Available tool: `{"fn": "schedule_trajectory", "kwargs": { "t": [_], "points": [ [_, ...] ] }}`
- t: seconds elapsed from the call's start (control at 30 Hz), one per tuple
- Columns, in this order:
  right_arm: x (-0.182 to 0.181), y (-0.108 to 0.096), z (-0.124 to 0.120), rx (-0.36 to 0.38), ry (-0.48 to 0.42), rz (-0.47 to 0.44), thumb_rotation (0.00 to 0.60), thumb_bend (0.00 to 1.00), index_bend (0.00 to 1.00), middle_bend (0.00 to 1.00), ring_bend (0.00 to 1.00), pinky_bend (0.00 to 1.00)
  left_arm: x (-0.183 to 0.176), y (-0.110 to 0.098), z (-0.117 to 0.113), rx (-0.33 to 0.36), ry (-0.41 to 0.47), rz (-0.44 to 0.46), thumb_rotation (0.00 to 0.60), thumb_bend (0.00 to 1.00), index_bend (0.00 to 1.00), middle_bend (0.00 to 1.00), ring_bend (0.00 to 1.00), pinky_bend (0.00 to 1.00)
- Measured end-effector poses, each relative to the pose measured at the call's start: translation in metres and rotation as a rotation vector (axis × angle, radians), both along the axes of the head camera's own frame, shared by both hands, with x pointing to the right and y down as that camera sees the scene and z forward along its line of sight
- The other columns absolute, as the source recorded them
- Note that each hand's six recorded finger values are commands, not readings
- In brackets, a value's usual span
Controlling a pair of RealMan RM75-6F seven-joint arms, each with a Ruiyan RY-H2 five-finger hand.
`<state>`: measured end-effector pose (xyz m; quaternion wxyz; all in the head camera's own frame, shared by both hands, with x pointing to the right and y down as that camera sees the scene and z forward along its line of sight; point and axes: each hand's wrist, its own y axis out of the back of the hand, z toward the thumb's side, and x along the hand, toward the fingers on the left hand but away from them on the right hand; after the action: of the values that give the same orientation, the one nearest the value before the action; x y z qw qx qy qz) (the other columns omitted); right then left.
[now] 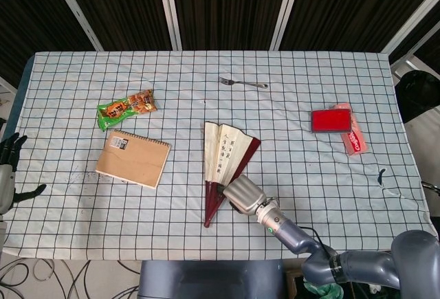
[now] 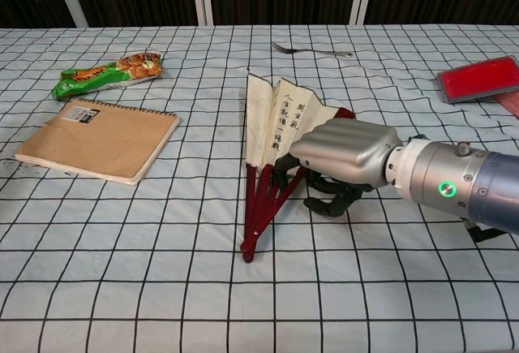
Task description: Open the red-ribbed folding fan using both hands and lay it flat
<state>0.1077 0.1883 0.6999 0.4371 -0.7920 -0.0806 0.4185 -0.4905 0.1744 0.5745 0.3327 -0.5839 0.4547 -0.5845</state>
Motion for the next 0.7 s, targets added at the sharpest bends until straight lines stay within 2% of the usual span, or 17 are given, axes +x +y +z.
{"fn": "schedule_trajectory", "kwargs": {
  "t": [0.27,0.7],
  "points": [
    [-0.010,-0.006,-0.014,0.028,-0.049,-0.014,0.600,0.59,0.88,0.90,0.95,0.88,0.002,0.000,-0.001,0.008,0.030,0.034,0.600,0.00,0.00,0.00,0.00,0.00],
    [-0.019,-0.032,-0.045,0.125,-0.077,-0.022,0.600,0.62,0.88,0.90,0.95,0.88,0.003,-0.001,-0.003,0.024,0.047,0.051,0.600,0.00,0.00,0.00,0.00,0.00]
  ]
}}
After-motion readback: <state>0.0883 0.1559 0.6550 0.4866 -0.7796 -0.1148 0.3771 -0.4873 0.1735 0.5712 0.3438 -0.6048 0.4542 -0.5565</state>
